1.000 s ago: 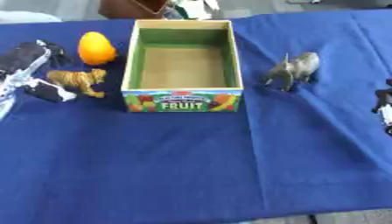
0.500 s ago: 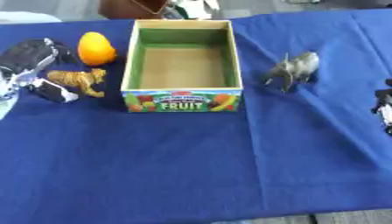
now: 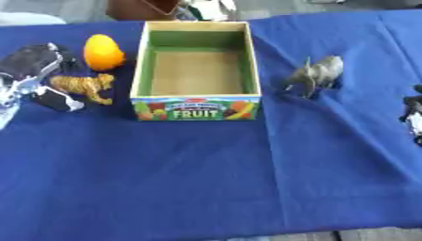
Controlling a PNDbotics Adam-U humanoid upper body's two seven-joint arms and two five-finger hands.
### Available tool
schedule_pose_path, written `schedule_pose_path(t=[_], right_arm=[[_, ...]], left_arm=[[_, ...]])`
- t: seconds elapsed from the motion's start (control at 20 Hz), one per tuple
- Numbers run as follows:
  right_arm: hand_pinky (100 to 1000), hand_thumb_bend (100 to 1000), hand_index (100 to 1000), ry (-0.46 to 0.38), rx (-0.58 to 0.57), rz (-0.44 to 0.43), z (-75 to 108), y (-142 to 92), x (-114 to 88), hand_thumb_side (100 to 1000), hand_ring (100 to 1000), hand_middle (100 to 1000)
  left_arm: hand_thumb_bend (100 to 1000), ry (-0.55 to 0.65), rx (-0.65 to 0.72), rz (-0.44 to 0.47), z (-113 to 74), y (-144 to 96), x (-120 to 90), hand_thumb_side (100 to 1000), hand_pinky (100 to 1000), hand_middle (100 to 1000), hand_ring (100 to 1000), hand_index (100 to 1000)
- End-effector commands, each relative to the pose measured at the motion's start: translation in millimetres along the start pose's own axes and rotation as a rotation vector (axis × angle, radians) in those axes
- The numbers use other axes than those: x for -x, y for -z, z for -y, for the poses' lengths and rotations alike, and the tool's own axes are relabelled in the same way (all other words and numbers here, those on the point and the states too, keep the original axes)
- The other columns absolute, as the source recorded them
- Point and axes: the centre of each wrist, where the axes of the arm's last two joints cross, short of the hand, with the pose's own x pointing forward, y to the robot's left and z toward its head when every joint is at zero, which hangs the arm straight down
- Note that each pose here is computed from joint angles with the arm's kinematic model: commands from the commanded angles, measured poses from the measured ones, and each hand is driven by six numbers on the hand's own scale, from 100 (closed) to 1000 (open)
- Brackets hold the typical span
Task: Pick up objects on the table and place them in the box.
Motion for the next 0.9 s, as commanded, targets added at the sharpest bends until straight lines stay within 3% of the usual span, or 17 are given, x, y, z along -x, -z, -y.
schedule_pose_path(t=[0.05, 0.55, 0.65, 0.9], right_arm=[[593, 100, 814, -0.017, -0.002, 0.025, 5.0, 5.1, -6.0, 269, 797, 603], [594, 100, 814, -0.018, -0.005, 0.028, 4.8, 6.1, -5.8, 265, 797, 603], [594, 100, 814, -0.017, -0.005, 0.029, 4.7, 6.4, -5.9, 265, 797, 603], [594, 100, 814, -0.017, -0.006, 0.03, 4.5, 6.5, -5.9, 264, 797, 602]], left_arm=[[611, 0.015, -0.017, -0.005, -12.8, 0.0, 5.3, 269, 642, 483, 528, 632], [549, -0.003, -0.002, -0.012, -6.8, 1.2, 5.7, 245, 616, 426, 479, 568], [506, -0.005, -0.01, -0.016, -6.7, 1.4, 5.7, 221, 602, 388, 450, 533], [296, -0.002, -0.022, -0.02, -5.1, 1.7, 5.8, 154, 569, 273, 355, 421]])
